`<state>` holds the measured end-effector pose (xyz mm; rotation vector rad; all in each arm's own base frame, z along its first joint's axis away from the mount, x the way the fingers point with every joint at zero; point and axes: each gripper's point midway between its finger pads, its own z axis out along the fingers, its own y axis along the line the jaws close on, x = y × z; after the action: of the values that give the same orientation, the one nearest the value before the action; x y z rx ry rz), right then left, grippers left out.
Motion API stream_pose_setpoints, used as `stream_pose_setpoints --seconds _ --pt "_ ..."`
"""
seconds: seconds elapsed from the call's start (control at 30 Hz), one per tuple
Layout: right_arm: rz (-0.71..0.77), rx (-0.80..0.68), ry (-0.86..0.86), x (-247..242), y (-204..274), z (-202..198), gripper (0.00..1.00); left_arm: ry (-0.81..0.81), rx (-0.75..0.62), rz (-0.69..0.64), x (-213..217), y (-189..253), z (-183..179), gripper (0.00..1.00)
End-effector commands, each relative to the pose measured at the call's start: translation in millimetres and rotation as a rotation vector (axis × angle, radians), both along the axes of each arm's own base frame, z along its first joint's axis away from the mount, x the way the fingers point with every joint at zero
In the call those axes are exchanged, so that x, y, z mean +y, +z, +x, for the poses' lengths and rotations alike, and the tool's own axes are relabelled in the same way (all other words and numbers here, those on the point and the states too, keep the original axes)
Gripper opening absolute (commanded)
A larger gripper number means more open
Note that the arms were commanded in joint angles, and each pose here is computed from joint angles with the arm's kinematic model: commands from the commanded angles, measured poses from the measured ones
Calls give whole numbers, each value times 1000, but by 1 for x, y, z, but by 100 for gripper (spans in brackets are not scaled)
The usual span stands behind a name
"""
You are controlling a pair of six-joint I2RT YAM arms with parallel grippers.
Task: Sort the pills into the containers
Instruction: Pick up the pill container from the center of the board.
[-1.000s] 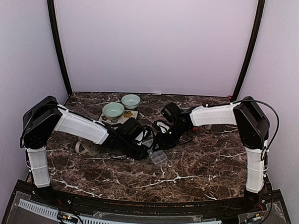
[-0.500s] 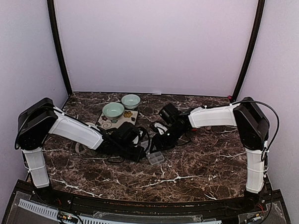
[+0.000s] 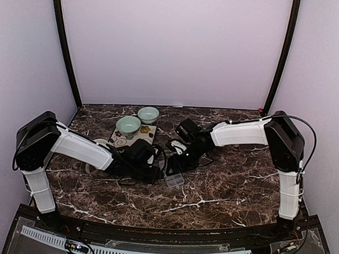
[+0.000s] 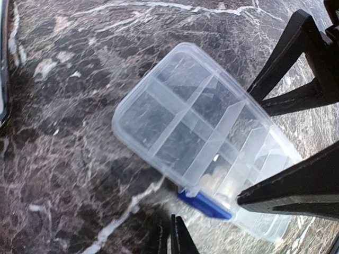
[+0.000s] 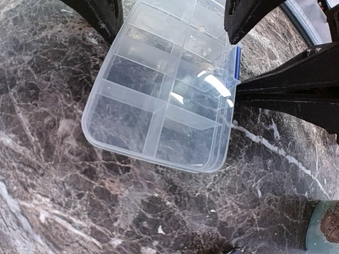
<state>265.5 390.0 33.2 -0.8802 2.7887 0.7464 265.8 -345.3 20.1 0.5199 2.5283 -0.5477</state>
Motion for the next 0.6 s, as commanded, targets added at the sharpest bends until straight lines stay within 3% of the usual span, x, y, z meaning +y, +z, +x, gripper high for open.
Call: stream_pose_setpoints --seconds 0.0,0.57 --pt "-109 34 -3 -15 -16 -12 69 27 15 31 18 -1 -6 8" --pt "-133 -23 -28 -8 -3 6 75 25 3 23 20 2 -8 7"
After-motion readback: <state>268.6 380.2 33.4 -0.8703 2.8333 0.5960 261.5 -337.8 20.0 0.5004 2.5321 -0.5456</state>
